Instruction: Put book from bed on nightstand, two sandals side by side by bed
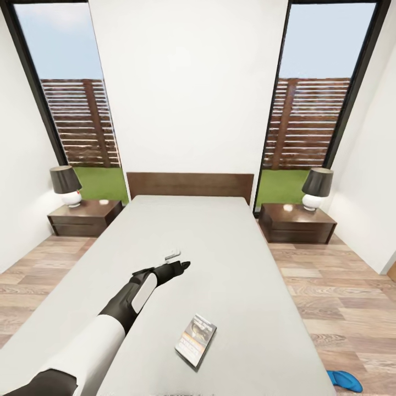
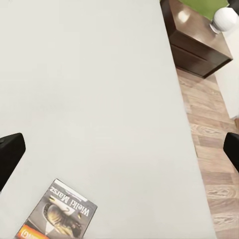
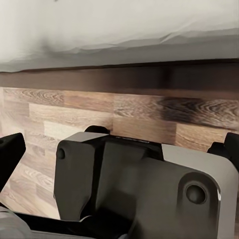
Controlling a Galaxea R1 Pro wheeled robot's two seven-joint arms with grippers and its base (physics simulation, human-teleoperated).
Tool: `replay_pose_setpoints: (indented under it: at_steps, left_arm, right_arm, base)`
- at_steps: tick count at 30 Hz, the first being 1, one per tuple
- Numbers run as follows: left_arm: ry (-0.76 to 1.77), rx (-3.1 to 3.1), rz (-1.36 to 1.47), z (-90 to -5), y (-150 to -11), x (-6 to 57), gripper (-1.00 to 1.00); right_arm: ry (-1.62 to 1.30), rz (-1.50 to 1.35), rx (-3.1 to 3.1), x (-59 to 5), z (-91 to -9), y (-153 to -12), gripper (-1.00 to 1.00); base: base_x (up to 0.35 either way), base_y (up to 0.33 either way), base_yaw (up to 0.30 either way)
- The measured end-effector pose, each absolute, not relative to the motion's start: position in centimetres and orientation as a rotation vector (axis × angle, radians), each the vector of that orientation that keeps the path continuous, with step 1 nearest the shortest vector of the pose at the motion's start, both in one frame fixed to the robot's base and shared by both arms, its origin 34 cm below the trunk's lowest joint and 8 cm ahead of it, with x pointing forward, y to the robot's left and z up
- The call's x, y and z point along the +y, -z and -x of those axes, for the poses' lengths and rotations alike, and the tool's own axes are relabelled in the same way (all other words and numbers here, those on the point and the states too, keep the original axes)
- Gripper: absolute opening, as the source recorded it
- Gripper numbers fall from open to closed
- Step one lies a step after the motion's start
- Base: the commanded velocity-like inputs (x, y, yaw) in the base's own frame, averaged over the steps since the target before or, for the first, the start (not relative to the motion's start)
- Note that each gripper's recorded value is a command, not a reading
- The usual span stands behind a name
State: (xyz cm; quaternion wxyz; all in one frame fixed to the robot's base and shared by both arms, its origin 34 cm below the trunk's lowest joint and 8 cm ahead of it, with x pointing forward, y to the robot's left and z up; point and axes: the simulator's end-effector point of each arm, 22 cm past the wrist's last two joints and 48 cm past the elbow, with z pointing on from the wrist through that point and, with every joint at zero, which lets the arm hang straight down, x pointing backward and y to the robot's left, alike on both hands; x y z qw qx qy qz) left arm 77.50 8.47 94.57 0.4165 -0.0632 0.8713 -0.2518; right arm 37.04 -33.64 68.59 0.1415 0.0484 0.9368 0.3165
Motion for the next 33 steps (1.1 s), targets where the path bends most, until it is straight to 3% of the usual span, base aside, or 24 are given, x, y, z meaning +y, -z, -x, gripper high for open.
replay_pose_setpoints:
  at_steps: [27,33]
  left_arm:
    - [0.626,2.234,0.179,-77.3,-91.7,8.6,1.0]
    - [0.37,2.305,0.292,-77.3,-88.9,13.2,1.0]
  right_arm:
    - [-0.92,-0.169,2.737,-33.7,-36.0,-67.6,1.0]
    - [-0.922,-0.174,2.746,-33.7,-35.7,-67.4,1.0]
  base:
    - [0.0,0.0,0.0]
    - [0.0,0.0,0.0]
